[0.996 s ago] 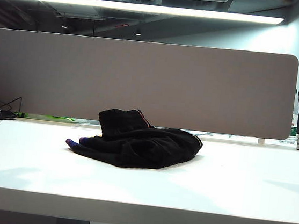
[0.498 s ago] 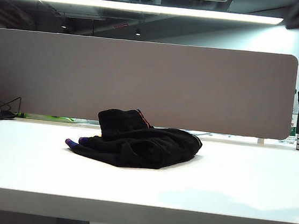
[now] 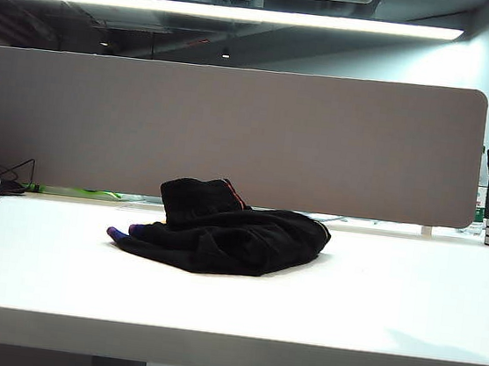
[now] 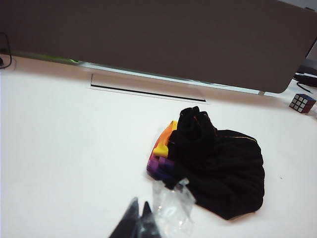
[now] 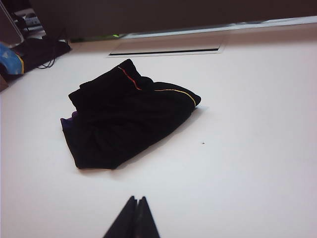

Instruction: Fold the basketball shorts on the desk in half horizontally, aligning the two legs, then fold them again vertically to align the hem with the waist, creating a neat rectangle.

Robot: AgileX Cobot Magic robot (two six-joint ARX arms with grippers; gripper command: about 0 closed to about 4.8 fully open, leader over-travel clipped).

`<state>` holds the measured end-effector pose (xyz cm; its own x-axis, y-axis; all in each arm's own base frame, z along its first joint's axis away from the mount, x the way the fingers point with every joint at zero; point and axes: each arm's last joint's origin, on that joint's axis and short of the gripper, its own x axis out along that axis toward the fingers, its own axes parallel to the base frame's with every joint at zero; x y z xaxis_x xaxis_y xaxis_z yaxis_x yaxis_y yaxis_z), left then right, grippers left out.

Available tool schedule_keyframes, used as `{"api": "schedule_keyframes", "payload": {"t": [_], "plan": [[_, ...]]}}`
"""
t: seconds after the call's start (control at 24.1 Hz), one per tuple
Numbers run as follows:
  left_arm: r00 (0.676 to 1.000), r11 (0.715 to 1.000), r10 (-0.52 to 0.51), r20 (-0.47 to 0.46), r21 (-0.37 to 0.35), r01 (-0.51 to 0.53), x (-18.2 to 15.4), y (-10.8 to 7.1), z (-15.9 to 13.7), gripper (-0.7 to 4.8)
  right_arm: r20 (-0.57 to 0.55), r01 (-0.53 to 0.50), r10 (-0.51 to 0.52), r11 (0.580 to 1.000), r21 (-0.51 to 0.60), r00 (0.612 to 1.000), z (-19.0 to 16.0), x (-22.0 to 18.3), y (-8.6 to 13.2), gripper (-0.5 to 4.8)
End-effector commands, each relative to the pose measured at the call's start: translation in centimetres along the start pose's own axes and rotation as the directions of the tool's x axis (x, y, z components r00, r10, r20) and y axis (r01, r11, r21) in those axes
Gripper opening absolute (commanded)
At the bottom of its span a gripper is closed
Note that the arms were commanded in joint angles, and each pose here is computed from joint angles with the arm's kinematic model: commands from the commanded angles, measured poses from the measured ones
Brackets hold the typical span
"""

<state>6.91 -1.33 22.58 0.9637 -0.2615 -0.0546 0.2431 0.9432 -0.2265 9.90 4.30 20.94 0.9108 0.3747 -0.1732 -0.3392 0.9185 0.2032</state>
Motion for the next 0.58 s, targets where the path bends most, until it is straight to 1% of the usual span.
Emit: {"api": "schedule_keyframes", "payload": {"t": [0.04, 0.17, 0.29, 0.37, 0.41, 0.46, 0.58], "plan": [[1.000, 1.000, -0.008, 0.012, -0.001, 0.008, 0.2, 0.0, -0.2, -0.06, 0.031, 0.017, -0.017, 1.000, 0.002, 0.999, -2.4, -0.2, -0.6, -0.09], [0.999, 1.000, -0.011, 0.035, 0.007, 0.011, 0.4, 0.1, -0.3, -0.06, 0.055, 0.014, -0.015, 1.000, 0.006, 0.998, -3.7, -0.4, -0.9, -0.09], [0.997, 1.000, -0.021, 0.077, -0.005, 0.021, 0.9, 0.3, -0.7, -0.06, 0.075, 0.033, -0.034, 0.999, 0.008, 0.997, -4.9, -0.4, -1.2, -0.09], [0.995, 1.000, -0.027, 0.101, -0.002, 0.028, 1.4, 0.5, -1.5, -0.06, 0.054, 0.070, -0.070, 0.998, 0.000, 0.996, -5.7, -0.1, -1.5, -0.09], [0.995, 1.000, -0.026, 0.099, -0.003, 0.027, 1.6, 0.6, -1.8, -0.06, 0.044, 0.087, -0.087, 0.996, -0.002, 0.995, -5.9, -0.1, -1.5, -0.09], [0.996, 1.000, -0.011, 0.092, -0.001, 0.011, 2.0, 0.9, -2.7, -0.06, 0.052, 0.130, -0.128, 0.991, -0.028, 0.990, -5.9, -0.1, -1.7, -0.09], [0.995, 1.000, -0.001, 0.095, -0.003, 0.002, 2.6, 1.3, -4.1, -0.06, 0.077, 0.166, -0.160, 0.982, -0.089, 0.984, -5.7, -0.1, -1.7, -0.09]]}}
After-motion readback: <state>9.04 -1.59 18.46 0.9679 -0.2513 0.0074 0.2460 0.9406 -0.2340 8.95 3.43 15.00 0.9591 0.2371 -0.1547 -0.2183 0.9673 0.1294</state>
